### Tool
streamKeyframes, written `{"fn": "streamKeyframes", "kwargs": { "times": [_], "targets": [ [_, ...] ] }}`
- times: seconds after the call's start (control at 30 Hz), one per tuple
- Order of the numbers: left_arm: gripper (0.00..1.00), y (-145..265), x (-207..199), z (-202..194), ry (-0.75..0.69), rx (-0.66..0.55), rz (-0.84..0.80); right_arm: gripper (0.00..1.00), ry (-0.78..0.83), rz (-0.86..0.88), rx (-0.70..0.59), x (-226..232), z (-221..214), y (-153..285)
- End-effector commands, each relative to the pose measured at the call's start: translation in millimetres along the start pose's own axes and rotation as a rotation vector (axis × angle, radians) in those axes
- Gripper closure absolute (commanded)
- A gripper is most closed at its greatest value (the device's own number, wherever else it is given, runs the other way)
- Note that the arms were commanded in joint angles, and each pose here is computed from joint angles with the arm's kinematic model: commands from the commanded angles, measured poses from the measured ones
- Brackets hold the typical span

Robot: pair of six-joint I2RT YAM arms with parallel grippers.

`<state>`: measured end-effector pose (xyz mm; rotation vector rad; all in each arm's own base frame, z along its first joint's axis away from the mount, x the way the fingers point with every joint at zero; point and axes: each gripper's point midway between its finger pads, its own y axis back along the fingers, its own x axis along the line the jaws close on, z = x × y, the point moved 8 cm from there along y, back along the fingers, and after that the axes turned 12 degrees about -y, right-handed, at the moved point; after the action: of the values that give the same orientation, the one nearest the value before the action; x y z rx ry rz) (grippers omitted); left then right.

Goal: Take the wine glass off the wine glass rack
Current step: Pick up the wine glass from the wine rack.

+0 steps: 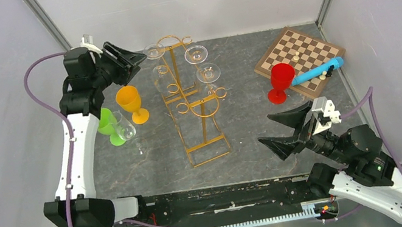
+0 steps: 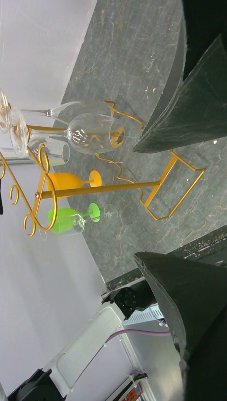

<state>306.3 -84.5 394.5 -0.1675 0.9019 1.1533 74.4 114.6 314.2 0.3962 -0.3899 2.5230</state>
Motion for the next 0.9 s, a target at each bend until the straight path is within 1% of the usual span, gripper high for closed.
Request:
{"fn": "streamKeyframes", "kwargs": {
  "times": [0.0, 0.33, 0.4, 0.53, 0.8, 0.87],
  "targets": [
    [0.4, -11.8, -8.2, 12.1, 0.014, -0.051, -0.041, 0.21, -0.005, -0.014, -0.045, -0.5, 5.9, -0.9],
    [0.41, -34.6, -1.1, 15.0, 0.015, -0.024, -0.034, 0.21, -0.009, -0.025, -0.032, -3.0, 1.3, -3.7],
    [0.43, -36.9, -0.5, 15.8, 0.016, -0.021, -0.033, 0.21, -0.01, -0.026, -0.026, -3.6, -0.5, -4.8],
    [0.5, -42.2, 0.3, 17.3, 0.014, -0.012, -0.037, 0.21, -0.005, -0.029, -0.02, -4.6, -2.0, -5.5],
    [0.53, -44.5, -5.4, 24.4, 0.013, -0.018, -0.056, 0.21, 0.001, -0.033, -0.015, -5.4, -2.5, -6.8],
    [0.56, -45.0, -7.9, 25.9, 0.011, -0.014, -0.066, 0.21, 0.0, -0.033, -0.013, -5.3, -2.8, -6.9]
  ]
}}
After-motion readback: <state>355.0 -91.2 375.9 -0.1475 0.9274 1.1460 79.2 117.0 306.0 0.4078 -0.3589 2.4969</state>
